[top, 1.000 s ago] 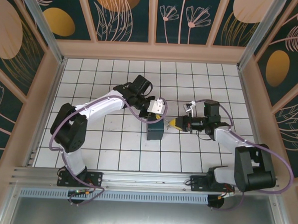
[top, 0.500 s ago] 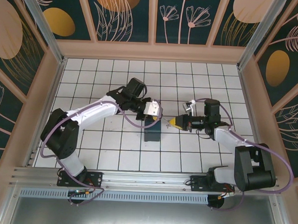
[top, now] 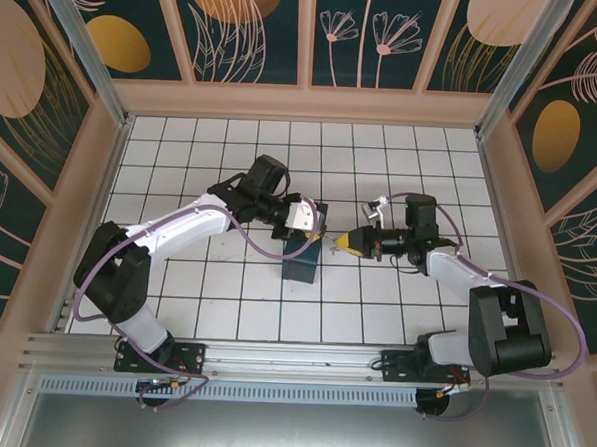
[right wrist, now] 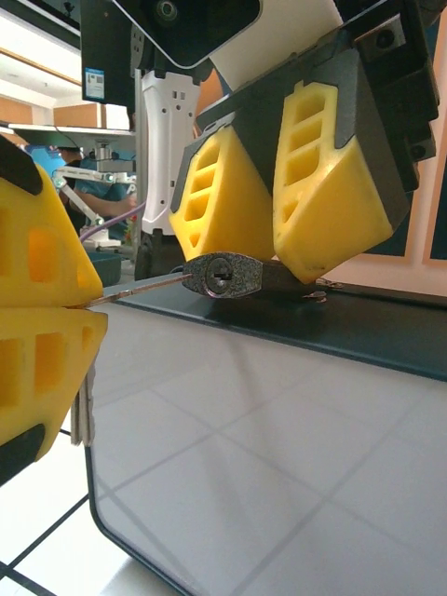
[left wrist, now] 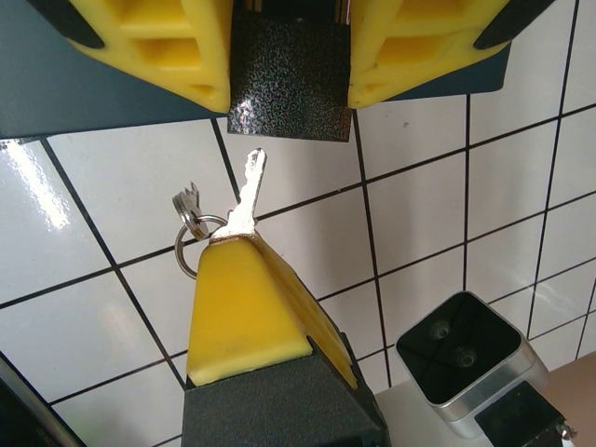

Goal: Unlock the padlock with the key

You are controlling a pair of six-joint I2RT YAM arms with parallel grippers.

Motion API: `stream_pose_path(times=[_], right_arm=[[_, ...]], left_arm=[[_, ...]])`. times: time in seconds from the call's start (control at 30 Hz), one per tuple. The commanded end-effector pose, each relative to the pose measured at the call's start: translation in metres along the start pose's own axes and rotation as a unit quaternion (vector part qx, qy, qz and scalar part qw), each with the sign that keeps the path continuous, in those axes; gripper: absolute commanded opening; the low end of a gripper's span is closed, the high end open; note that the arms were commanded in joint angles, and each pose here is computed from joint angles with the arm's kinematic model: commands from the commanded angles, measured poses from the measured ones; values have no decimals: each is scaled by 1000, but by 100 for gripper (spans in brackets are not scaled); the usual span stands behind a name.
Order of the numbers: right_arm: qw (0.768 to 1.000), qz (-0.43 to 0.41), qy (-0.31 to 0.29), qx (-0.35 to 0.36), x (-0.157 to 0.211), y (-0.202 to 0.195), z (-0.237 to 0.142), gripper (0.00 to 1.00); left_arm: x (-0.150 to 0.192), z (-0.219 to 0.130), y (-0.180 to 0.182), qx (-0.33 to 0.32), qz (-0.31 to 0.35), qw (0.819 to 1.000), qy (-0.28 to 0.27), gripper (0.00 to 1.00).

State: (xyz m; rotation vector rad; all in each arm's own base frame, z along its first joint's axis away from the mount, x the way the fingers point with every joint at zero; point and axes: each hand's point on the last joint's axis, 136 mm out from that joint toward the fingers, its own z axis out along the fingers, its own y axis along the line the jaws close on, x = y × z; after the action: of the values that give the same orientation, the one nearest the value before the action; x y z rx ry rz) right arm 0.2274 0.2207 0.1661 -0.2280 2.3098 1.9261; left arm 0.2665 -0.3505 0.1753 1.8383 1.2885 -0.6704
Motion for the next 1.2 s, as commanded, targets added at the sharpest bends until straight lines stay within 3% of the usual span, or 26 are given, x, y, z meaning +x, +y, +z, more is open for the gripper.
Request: stream_pose_path(times=[0.0,1.17], right_arm=[[1000,-21,10,-11,1,10,0,0],[1000,-20,10,5,-9,5,4,0]], left_arm=[[-22,-11,5,-11,27,999,-38,26],[-24,-10,3,-4,26,999,-46,26]])
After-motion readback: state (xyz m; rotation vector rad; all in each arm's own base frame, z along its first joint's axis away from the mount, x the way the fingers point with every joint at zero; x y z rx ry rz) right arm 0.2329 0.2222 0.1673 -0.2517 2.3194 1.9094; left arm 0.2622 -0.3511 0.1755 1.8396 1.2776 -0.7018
